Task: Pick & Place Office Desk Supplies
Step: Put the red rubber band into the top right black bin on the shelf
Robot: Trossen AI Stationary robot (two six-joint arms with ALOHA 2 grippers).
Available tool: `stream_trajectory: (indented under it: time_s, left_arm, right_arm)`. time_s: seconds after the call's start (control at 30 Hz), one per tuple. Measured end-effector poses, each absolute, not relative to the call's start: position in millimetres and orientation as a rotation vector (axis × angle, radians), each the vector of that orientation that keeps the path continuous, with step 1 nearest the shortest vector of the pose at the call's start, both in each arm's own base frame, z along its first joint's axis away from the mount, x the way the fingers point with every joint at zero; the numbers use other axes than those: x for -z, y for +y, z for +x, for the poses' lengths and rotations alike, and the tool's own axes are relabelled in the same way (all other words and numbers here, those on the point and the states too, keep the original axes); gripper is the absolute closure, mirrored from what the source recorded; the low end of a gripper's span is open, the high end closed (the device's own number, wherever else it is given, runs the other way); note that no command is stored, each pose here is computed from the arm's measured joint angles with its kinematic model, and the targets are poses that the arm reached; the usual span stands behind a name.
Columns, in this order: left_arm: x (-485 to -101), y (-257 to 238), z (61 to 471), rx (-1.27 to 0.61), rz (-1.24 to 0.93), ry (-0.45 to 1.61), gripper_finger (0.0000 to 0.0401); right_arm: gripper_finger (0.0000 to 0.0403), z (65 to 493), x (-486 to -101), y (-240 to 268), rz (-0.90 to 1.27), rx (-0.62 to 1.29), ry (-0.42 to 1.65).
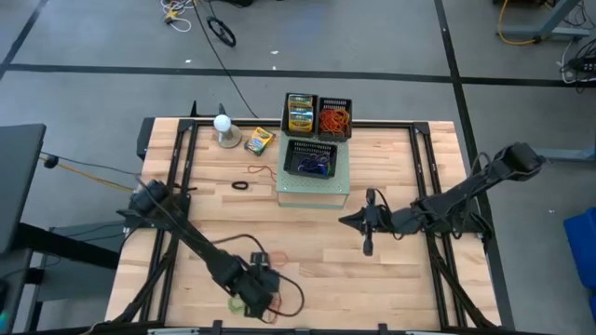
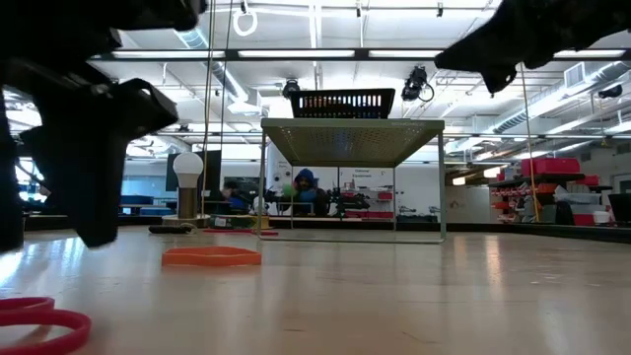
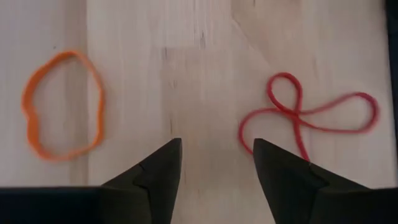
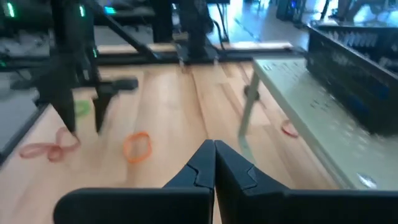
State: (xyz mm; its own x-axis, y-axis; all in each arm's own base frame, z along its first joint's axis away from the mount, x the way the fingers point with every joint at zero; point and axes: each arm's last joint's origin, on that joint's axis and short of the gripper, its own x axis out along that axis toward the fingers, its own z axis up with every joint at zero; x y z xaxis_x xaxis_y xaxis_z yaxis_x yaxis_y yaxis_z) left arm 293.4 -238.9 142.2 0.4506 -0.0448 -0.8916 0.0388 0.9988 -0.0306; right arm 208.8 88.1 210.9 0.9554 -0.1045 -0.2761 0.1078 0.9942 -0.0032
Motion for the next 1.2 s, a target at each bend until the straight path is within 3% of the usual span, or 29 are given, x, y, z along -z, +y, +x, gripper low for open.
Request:
stream_trajectory:
  time_s: [0.23, 0.63, 0.77, 0.97, 1.2]
  left_arm:
    - [-131.9, -261.7, 316.3, 0.085, 0.006, 1.117, 0.0245]
    - [-128.9, -265.1, 315.0, 0.108, 0.035, 1.176, 0.0389]
    - [-141.7, -260.9, 310.2, 0.067, 0.095, 1.173, 0.0396]
    - [-188.6, -252.9, 302.4, -0.023, 0.138, 0.991, 0.0397]
    - [-216.9, -236.9, 308.3, -0.171, 0.203, 0.799, 0.0398]
  right_arm:
    - [0.0398, 209.4, -211.2, 99.5, 0.008, 0.061, 0.243]
    - [0.0398, 203.8, -212.7, 111.9, -0.007, 0.044, 0.218]
    - [0.0398, 202.8, -213.3, 113.9, -0.003, 0.034, 0.212]
    - [0.0398, 200.7, -212.3, 119.5, 0.028, 0.012, 0.213]
    - [0.0397, 211.9, -202.5, 124.2, 0.079, -0.001, 0.204]
